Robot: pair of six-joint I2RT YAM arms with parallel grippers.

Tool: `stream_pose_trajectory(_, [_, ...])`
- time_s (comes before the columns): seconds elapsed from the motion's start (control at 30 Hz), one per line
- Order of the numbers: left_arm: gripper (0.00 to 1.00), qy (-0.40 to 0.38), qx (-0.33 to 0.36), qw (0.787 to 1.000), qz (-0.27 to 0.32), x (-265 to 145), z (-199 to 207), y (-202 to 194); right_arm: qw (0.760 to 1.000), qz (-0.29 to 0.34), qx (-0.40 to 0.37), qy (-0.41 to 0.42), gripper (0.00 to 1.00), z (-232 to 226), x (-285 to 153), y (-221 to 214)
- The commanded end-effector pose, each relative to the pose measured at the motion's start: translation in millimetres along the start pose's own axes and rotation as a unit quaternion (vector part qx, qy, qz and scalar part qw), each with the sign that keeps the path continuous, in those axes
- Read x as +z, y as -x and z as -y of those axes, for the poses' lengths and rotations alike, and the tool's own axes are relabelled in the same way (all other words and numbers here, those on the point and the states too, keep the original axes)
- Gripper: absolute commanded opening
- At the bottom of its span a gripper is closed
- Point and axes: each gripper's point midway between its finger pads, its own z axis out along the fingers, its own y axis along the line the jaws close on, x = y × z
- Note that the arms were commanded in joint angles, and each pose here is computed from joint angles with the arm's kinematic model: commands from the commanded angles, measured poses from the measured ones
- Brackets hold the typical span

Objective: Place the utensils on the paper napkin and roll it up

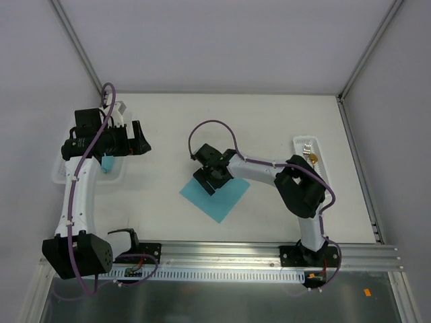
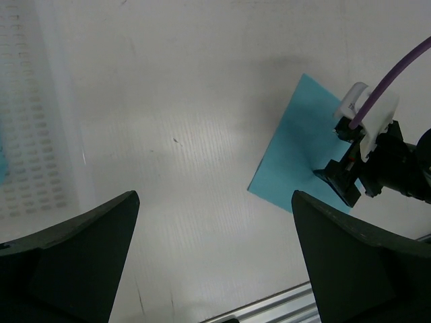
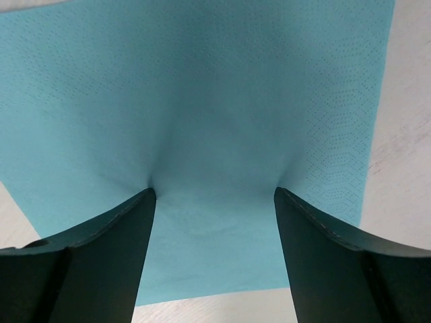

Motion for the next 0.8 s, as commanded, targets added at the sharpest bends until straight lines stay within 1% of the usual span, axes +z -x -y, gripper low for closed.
stream_pose_trajectory(0.0, [0.99, -0.008, -0.003, 1.000, 0.014, -4, 4, 16, 0.998, -0.002, 0.053, -0.040, 0.75, 7, 15, -3])
stream_pose_trajectory(0.1, [0.99, 0.000, -0.007, 1.000, 0.012, -2, -1, 20, 0.996, -0.006, 0.079, -0.047, 0.75, 9, 22, 1])
stream_pose_trajectory(0.23, [0.99, 0.001, -0.004, 1.000, 0.017, -3, 0, 22, 0.993, -0.018, 0.096, -0.067, 0.73, 19, 29, 3])
stream_pose_trajectory(0.27, [0.99, 0.003, -0.004, 1.000, 0.017, -3, -1, 22, 0.990, -0.019, 0.118, -0.070, 0.73, 24, 31, 2])
stream_pose_trajectory(0.37, [0.99, 0.007, 0.003, 1.000, 0.018, -5, -2, 22, 0.988, -0.023, 0.138, -0.058, 0.73, 33, 33, 2])
stream_pose_trajectory(0.43, [0.99, 0.006, 0.007, 1.000, 0.019, -5, -2, 22, 0.989, -0.019, 0.136, -0.048, 0.74, 34, 35, 5])
stream_pose_trajectory(0.47, [0.99, 0.003, 0.009, 1.000, 0.019, -5, -1, 22, 0.991, -0.019, 0.127, -0.047, 0.75, 36, 35, 6])
stream_pose_trajectory(0.77, [0.99, -0.008, 0.026, 0.999, 0.033, -14, 6, 24, 0.997, -0.015, 0.066, -0.044, 0.77, 50, 28, 8])
